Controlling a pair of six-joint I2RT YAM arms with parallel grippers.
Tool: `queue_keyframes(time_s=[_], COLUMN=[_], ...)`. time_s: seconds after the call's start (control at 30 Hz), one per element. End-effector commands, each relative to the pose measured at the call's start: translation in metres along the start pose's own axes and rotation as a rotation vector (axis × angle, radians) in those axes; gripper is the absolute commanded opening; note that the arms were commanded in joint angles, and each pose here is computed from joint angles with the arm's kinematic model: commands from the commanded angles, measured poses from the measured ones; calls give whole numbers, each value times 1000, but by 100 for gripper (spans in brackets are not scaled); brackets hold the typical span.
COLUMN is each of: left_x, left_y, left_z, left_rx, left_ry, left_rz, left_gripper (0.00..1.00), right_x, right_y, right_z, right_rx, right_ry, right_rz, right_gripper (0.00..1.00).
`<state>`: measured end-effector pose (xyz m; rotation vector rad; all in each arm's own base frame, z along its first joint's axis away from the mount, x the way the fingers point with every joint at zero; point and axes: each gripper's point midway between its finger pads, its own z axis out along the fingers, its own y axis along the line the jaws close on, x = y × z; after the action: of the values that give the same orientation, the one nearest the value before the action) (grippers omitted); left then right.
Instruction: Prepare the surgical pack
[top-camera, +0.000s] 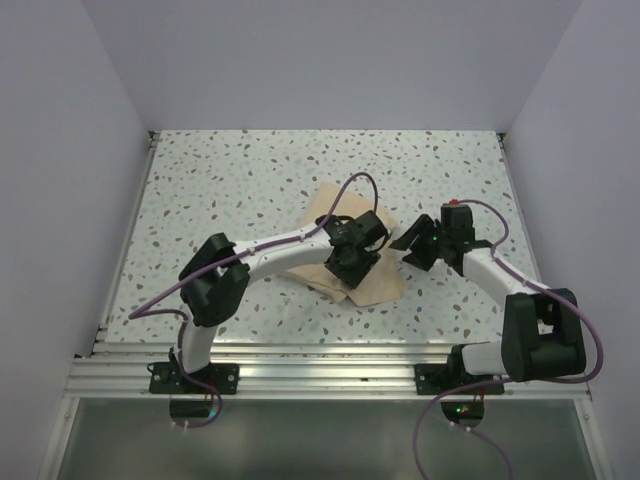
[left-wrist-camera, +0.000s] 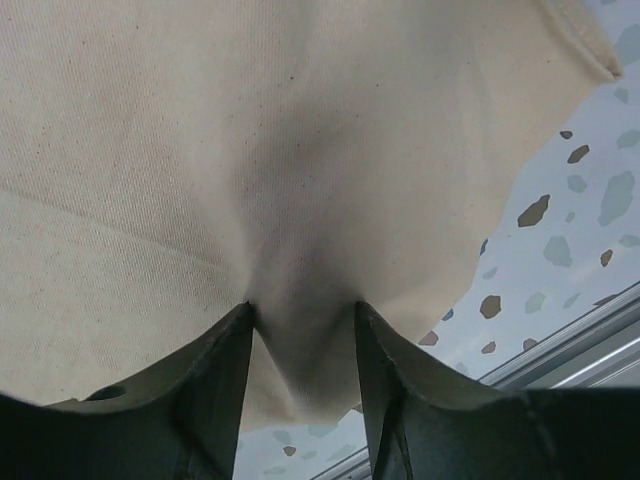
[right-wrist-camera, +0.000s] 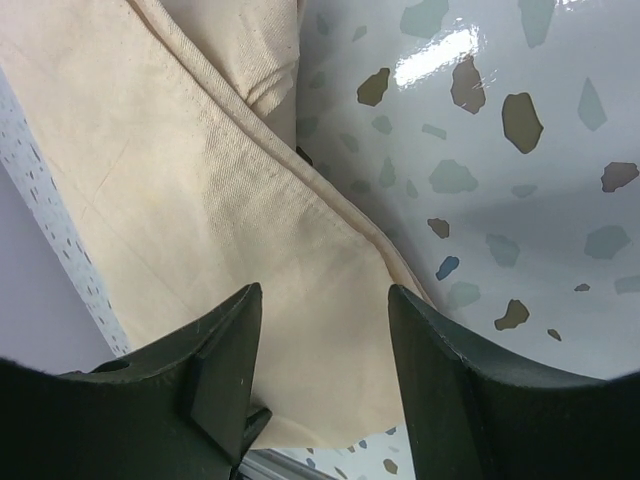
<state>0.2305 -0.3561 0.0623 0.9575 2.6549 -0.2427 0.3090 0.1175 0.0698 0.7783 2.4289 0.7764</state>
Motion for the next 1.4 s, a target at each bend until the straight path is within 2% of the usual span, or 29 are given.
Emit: queue_keyframes(time_s=[0.0, 0.03, 0.1, 0.2, 0.3, 0.4, 0.5, 0.57, 0.6, 0.77, 0.9, 1.1, 1.37], left_x=[9, 9, 9, 13, 19, 29, 38, 40, 43, 43, 5, -49, -69], left_y=[-10, -9, -7, 3, 7, 11, 14, 14, 15, 15, 16, 15, 14], left_z=[0, 1, 8, 18, 28, 40, 48, 50, 52, 55, 19, -35, -56], left_rx=[24, 17, -8, -65, -87, -107, -122, -125, -131, -131, -137, -39, -5], left_ry=[12, 9, 9, 23, 32, 64, 92, 97, 106, 105, -11, -97, -116], left_rz=[-3, -5, 2, 4, 11, 11, 6, 3, 2, 3, -7, -62, -74], left_gripper=[51, 58, 60, 61, 56, 45, 19, 9, 0, 0, 0, 0, 0], right_x=[2, 2, 2, 3, 2, 1, 1, 1, 1, 2, 4, 12, 29], right_y=[1, 0, 0, 0, 0, 1, 0, 0, 0, -1, 0, 7, 9], right_z=[-5, -5, -5, -5, -5, -6, -5, -5, -5, -4, -5, -10, 1], right_rx=[-8, -7, -7, -6, -5, -4, -2, -1, 0, -2, -9, -54, -72], right_ry=[4, 4, 6, 5, 6, 3, 5, 6, 5, 7, 13, 40, 81], right_rz=[-12, -12, -10, -10, -11, -16, -15, -13, -12, -8, -9, 2, 6], right_gripper=[57, 57, 57, 57, 57, 57, 56, 56, 56, 56, 56, 50, 49])
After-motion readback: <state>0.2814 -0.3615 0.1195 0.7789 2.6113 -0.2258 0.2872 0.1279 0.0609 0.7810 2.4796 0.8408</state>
